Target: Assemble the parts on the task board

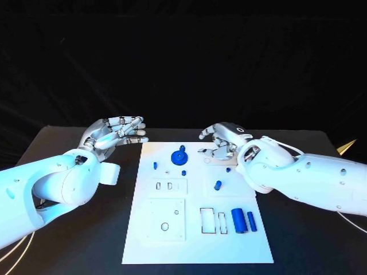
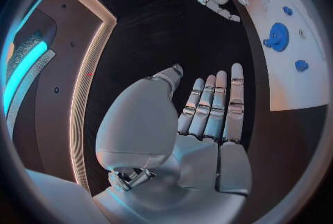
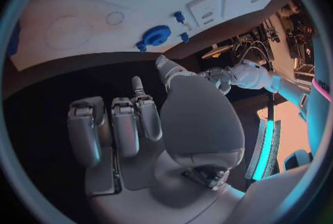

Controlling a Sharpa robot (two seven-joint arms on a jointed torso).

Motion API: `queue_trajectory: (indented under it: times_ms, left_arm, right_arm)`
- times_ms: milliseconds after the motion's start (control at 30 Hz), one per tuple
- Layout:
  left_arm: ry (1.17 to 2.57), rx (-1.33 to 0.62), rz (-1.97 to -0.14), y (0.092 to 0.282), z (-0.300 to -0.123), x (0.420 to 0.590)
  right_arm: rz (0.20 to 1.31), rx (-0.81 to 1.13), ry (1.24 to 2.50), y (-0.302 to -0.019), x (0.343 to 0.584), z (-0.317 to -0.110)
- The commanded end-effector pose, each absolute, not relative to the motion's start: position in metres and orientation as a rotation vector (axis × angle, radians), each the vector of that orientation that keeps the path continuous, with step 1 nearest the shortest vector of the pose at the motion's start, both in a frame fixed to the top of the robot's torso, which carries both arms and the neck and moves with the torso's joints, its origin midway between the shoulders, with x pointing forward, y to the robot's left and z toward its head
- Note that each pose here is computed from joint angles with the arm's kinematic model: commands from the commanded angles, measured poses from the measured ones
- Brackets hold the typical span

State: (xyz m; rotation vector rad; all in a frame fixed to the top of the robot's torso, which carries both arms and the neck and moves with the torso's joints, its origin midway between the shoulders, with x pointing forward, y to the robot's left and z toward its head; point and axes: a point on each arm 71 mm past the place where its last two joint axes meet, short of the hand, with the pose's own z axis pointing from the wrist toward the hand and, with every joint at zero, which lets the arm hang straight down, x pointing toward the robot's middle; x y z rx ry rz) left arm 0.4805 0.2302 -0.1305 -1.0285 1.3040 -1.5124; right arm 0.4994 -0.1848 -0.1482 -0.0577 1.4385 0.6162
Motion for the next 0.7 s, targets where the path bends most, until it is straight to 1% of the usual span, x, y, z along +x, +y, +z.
queue_trajectory:
  times_ms: [33, 67, 167, 267, 300, 500, 700]
  left_arm:
    - [1.303, -1.021, -1.531, 0.229, -0.130, 0.481]
    - [1.303, -1.021, -1.531, 0.229, -0.130, 0.481]
    - [1.304, -1.020, -1.534, 0.229, -0.130, 0.481]
    - [1.307, -1.018, -1.542, 0.228, -0.130, 0.481]
    - [1.309, -1.017, -1.545, 0.228, -0.131, 0.481]
    - [1.312, -1.015, -1.552, 0.227, -0.131, 0.481]
    - [1.312, -1.016, -1.551, 0.227, -0.132, 0.481]
  right_arm:
    - [0.731, 0.055, 1.457, -0.201, 0.495, -0.144]
    - [0.736, 0.064, 1.460, -0.205, 0.495, -0.144]
    - [0.787, 0.119, 1.460, -0.228, 0.493, -0.141]
    - [0.808, 0.154, 1.450, -0.250, 0.491, -0.140]
    - [0.806, 0.162, 1.453, -0.261, 0.491, -0.141]
    - [0.779, 0.167, 1.472, -0.295, 0.493, -0.146]
    - [0.744, 0.151, 1.518, -0.311, 0.493, -0.159]
